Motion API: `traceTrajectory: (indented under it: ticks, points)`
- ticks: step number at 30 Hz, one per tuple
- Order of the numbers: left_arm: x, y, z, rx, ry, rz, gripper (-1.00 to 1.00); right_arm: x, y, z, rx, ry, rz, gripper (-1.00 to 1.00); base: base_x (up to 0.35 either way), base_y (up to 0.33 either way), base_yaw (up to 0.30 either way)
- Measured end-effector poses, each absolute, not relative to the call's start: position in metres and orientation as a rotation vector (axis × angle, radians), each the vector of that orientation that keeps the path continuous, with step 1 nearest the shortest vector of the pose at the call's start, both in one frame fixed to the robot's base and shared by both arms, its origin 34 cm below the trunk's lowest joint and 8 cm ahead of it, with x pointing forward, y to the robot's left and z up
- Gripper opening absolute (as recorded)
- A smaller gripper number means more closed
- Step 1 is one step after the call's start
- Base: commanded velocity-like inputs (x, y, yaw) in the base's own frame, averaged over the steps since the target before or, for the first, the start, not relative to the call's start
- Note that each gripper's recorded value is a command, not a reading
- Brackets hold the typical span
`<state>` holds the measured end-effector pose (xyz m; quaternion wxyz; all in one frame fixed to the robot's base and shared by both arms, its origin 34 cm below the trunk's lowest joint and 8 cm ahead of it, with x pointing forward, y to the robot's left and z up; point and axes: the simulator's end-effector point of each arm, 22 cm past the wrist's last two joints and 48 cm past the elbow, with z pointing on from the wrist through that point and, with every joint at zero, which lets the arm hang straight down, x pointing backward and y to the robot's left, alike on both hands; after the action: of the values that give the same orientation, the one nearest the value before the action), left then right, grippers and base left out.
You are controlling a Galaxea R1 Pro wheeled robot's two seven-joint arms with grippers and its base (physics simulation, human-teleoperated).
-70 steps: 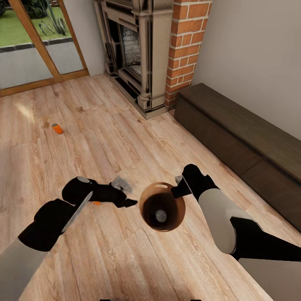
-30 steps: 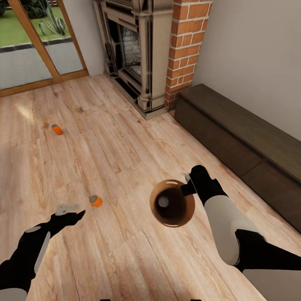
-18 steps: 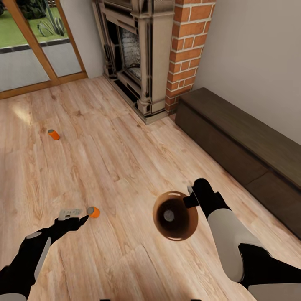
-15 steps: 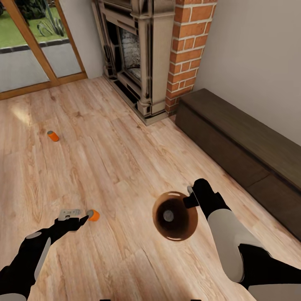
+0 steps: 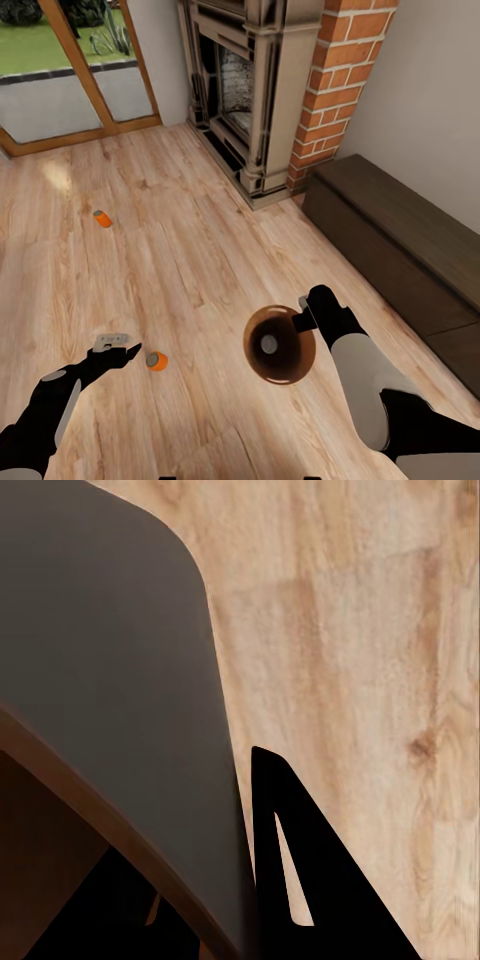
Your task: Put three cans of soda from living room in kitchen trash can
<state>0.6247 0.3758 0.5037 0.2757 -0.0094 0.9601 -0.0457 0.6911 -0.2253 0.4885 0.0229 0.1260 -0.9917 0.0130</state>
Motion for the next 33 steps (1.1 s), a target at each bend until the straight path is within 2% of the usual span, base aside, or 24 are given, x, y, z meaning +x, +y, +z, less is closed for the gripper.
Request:
traceTrajectory:
  ticks: [7,13,27,33]
  points:
    - [0.624,0.376,0.503,-0.024,2.581,-0.122,1.00,0.691,-0.227,0.488,0.389,-3.071,0.045,-1.00,0.328,0.000,0.231]
    - [0.625,0.376,0.503,-0.024,2.581,-0.122,1.00,0.691,-0.225,0.488,0.384,-3.071,0.035,-1.00,0.301,0.000,0.081]
    - [0.621,0.376,0.485,-0.019,2.591,-0.111,1.00,0.694,-0.233,0.478,0.331,-3.060,0.039,-1.00,0.032,0.000,0.004]
    - [0.585,0.380,0.439,-0.084,2.707,-0.098,1.00,0.805,-0.262,0.539,0.298,-3.229,0.136,-1.00,0.000,0.000,0.000]
